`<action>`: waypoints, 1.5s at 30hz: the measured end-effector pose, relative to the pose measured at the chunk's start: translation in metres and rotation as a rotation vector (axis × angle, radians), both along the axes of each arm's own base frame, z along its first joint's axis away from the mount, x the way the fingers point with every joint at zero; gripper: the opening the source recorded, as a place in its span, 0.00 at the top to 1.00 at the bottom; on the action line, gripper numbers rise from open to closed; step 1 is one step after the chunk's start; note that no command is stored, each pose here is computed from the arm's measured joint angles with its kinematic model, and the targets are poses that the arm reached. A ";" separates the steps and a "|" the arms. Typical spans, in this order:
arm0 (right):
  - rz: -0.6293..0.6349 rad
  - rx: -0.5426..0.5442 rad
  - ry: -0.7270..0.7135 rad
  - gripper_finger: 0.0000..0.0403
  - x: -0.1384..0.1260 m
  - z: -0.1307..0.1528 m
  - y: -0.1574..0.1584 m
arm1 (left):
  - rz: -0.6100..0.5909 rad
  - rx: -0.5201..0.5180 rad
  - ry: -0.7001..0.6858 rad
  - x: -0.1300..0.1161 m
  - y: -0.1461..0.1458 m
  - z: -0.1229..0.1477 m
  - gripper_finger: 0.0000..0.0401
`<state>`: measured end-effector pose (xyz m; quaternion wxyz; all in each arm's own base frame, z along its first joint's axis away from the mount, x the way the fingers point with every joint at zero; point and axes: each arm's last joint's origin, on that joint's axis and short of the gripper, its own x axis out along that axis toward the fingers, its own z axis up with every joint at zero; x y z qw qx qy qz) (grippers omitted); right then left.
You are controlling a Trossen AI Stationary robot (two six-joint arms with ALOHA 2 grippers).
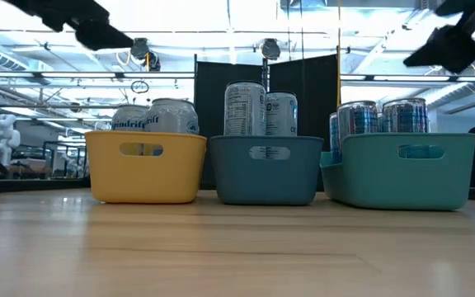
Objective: Sort soda cans
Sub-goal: Return to Home Position
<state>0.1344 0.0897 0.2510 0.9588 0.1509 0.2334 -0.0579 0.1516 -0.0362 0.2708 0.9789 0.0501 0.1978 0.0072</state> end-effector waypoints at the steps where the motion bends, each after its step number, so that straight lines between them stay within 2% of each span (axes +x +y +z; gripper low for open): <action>1: -0.006 -0.006 -0.019 0.06 -0.005 -0.003 -0.004 | 0.002 -0.015 -0.035 -0.007 0.004 -0.002 0.00; 5: -0.013 -0.007 -0.093 0.06 -0.019 -0.011 -0.017 | -0.016 -0.093 -0.145 -0.032 0.015 -0.012 0.00; 10: 0.002 -0.003 -0.142 0.06 -0.028 -0.013 -0.025 | -0.005 -0.124 -0.252 -0.055 0.023 -0.033 0.00; 15: 0.002 0.012 -0.162 0.06 -0.032 -0.012 -0.028 | 0.010 -0.207 -0.388 -0.062 0.027 -0.073 0.00; 18: 0.001 0.017 -0.166 0.06 -0.032 -0.012 -0.028 | 0.006 -0.250 -0.440 -0.055 0.026 -0.102 0.00; 20: -0.002 0.027 -0.167 0.06 -0.032 -0.012 -0.028 | 0.010 -0.252 -0.417 -0.053 0.027 -0.103 0.00; 25: -0.001 0.046 -0.185 0.06 -0.031 -0.009 -0.027 | 0.001 -0.170 -0.389 -0.051 0.027 -0.106 0.00; 37: -0.032 0.147 -0.210 0.06 -0.031 -0.007 -0.027 | 0.002 -0.167 -0.372 -0.051 0.027 -0.107 0.00; 45: 0.009 0.041 -0.208 0.06 -0.030 -0.007 -0.026 | 0.003 -0.166 -0.371 -0.050 0.027 -0.107 0.00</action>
